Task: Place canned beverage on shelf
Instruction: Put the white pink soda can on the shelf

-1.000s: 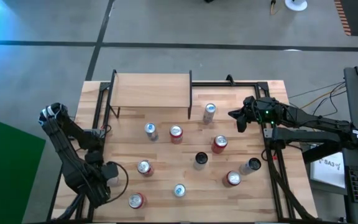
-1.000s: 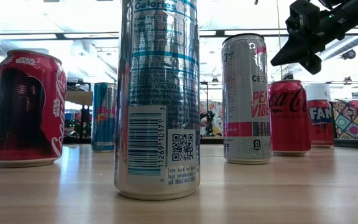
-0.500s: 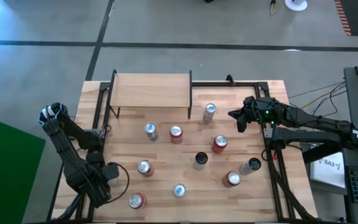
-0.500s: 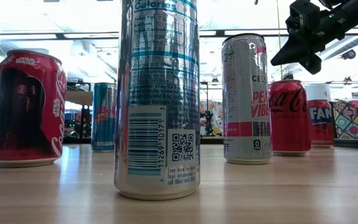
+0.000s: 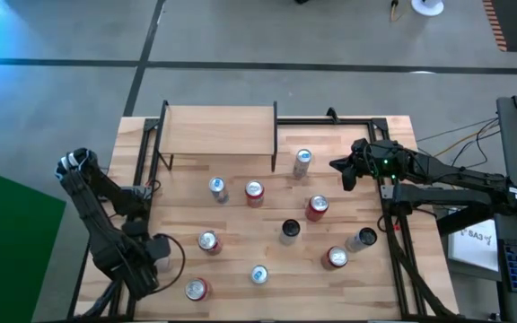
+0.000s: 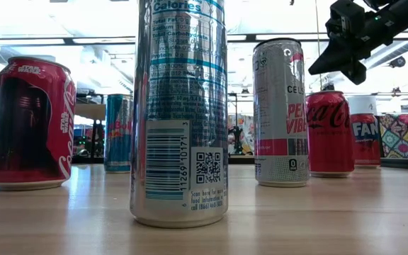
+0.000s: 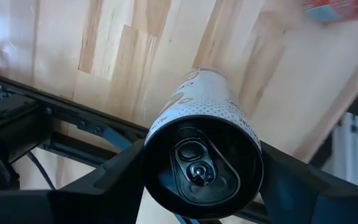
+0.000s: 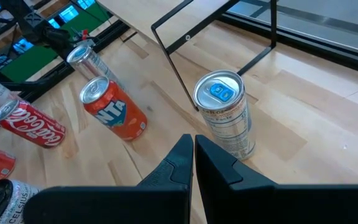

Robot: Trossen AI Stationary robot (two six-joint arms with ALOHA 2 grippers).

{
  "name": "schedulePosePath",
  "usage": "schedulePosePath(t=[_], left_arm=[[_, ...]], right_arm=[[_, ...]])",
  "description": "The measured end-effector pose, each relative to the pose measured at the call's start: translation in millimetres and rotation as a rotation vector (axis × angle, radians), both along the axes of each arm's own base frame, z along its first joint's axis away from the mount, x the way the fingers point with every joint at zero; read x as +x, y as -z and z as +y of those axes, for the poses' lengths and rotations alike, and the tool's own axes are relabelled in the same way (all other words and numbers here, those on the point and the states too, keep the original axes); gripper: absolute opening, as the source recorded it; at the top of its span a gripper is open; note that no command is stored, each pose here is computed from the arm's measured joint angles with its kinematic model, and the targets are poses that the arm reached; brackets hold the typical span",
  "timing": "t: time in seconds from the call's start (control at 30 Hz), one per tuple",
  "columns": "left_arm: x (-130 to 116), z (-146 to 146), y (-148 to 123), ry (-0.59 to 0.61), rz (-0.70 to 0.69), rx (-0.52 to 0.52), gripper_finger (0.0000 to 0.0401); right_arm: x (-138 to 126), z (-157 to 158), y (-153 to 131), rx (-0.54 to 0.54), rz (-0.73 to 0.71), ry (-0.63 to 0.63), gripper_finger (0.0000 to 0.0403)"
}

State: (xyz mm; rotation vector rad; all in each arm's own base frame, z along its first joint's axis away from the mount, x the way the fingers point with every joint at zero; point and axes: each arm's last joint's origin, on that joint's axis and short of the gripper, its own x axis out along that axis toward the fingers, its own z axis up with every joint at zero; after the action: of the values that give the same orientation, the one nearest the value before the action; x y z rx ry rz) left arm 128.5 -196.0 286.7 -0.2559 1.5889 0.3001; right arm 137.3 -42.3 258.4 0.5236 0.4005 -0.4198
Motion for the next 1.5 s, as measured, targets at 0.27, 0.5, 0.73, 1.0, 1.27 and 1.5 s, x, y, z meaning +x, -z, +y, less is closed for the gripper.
schedulePosePath(t=[0.27,0.5,0.73,1.0,1.27,1.5], left_arm=[[0,4,-33,-0.076,-0.039,0.005,0.0241],[11,12,-47,-0.169,-0.075,-0.024,0.0241],[28,25,-53,-0.219,-0.09,-0.039,0.0241],[36,34,-77,-0.24,-0.154,-0.109,0.0241],[34,37,-98,-0.254,-0.221,-0.169,0.0241],[35,44,-123,-0.261,-0.387,-0.16,0.0241]], right_arm=[[0,0,0,0.0,0.0,0.0,0.0009],[0,0,0,0.0,0.0,0.0,0.0009],[0,0,0,-0.001,0.0,0.0,0.0009],[0,0,0,-0.002,0.001,-0.001,0.0009],[0,0,0,-0.009,0.004,-0.005,0.0009],[0,0,0,-0.009,0.004,-0.004,0.0009]])
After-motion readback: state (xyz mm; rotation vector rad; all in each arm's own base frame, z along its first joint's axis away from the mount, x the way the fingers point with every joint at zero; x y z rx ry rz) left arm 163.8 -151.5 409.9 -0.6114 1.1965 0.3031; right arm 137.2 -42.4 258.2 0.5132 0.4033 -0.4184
